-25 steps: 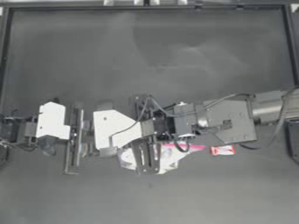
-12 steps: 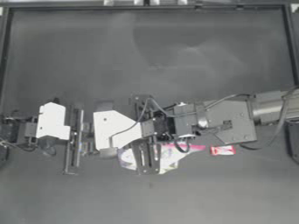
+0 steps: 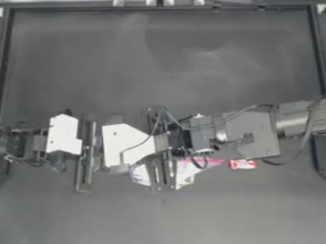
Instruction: Put candy in bag
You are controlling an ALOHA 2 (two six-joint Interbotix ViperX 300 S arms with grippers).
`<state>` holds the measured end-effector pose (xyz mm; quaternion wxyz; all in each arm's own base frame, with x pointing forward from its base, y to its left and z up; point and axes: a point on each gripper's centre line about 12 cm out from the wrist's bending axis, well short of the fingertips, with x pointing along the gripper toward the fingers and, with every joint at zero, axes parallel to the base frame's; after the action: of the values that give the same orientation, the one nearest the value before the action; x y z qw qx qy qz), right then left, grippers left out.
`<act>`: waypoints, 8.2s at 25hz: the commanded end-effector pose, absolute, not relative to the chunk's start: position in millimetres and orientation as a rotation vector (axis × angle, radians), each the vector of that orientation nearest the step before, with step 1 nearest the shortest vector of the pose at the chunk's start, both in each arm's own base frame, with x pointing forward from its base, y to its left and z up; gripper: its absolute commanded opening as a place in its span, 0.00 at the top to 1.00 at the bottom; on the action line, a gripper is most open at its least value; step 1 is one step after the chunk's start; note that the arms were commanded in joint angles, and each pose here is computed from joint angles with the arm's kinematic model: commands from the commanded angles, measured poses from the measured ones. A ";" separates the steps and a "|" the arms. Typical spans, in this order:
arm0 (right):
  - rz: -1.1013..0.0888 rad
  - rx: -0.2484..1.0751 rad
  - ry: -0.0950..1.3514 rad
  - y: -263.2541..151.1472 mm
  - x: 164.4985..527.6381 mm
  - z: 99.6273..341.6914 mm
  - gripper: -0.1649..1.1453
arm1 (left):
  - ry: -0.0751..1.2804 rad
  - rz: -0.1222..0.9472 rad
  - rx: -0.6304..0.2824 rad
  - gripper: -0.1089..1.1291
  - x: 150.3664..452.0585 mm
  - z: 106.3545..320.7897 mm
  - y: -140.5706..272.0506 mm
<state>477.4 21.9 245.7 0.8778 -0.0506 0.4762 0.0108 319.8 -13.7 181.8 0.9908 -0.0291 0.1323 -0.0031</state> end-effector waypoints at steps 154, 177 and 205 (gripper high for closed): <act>-0.250 0.051 1.014 -14.1 330.6 276.3 0.84 | 0.262 0.112 0.074 0.86 305.6 229.9 33.1; -0.239 0.061 1.025 -22.8 329.8 246.8 0.84 | 0.356 0.132 0.073 0.86 318.7 193.7 42.2; -0.209 0.090 1.043 -18.7 334.6 205.3 0.84 | 0.357 0.094 0.079 0.86 334.1 160.9 28.3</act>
<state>331.2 -18.5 201.1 0.8549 0.0400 0.5074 -0.1005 328.5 28.3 150.4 0.9785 0.0399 0.1971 0.0454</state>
